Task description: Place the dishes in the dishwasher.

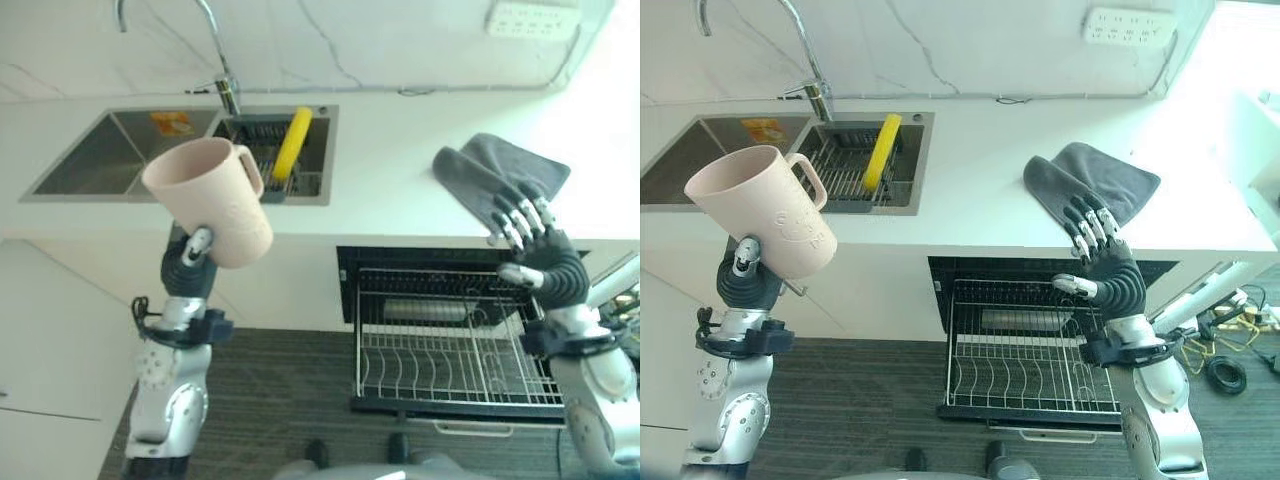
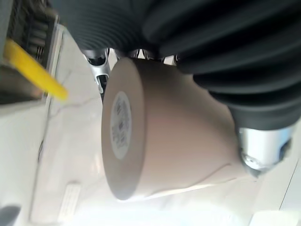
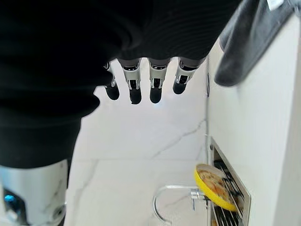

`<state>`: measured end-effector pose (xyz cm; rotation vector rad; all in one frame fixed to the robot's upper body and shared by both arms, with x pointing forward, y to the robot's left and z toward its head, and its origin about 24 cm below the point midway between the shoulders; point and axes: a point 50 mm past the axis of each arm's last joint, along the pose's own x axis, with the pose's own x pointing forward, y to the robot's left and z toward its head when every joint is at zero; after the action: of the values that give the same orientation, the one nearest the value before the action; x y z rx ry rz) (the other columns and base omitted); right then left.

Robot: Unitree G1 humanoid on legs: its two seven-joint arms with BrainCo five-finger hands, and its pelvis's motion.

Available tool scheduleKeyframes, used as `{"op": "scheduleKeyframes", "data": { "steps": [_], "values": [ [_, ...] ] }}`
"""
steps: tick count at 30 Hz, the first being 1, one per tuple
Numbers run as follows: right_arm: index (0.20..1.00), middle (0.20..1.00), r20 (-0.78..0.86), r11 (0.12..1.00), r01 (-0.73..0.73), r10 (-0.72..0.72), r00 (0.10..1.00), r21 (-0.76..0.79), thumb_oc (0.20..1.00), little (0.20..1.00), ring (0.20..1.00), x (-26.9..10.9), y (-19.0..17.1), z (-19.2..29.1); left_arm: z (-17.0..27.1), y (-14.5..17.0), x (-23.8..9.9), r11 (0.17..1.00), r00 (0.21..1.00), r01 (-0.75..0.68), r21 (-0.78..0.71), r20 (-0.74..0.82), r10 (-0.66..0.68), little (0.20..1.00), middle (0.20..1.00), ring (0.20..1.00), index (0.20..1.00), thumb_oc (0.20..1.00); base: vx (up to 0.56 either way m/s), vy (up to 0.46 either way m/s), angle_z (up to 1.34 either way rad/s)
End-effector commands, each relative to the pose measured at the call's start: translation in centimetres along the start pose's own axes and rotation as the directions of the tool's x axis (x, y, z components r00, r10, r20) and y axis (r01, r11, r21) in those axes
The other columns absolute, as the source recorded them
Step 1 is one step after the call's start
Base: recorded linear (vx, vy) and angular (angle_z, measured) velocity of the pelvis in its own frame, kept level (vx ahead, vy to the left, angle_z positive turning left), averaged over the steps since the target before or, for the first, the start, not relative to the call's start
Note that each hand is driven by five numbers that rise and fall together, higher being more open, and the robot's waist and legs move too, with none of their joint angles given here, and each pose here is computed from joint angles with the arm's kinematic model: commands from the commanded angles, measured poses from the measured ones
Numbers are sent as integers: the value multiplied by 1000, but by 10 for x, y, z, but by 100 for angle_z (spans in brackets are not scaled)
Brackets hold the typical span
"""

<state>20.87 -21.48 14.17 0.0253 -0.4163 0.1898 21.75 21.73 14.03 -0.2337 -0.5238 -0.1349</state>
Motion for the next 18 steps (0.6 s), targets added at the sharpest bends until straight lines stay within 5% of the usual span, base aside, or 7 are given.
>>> {"op": "scheduleKeyframes", "data": {
  "steps": [1, 10, 18],
  "values": [
    [1000, 1000, 121, 999, -10, 15, 993, -41, 1000, 1000, 1000, 8, 6, 20, 24, 4, 4, 996, 994, 25, 90, 103, -34, 200, 200, 200, 200, 200, -11, 141, 5],
    [1000, 1000, 85, 998, 15, -10, 996, -63, 1000, 1000, 1000, 4, 3, 17, 24, -1, 4, 994, 995, 53, 90, 78, -60, 200, 200, 200, 200, 200, 9, 159, -9],
    [1000, 1000, 139, 997, -30, 40, 990, -76, 1000, 1000, 1000, 14, 15, 19, 26, -10, 17, 989, 990, 80, 127, 108, -94, 200, 200, 200, 200, 200, -136, -222, -25]
  ]
}}
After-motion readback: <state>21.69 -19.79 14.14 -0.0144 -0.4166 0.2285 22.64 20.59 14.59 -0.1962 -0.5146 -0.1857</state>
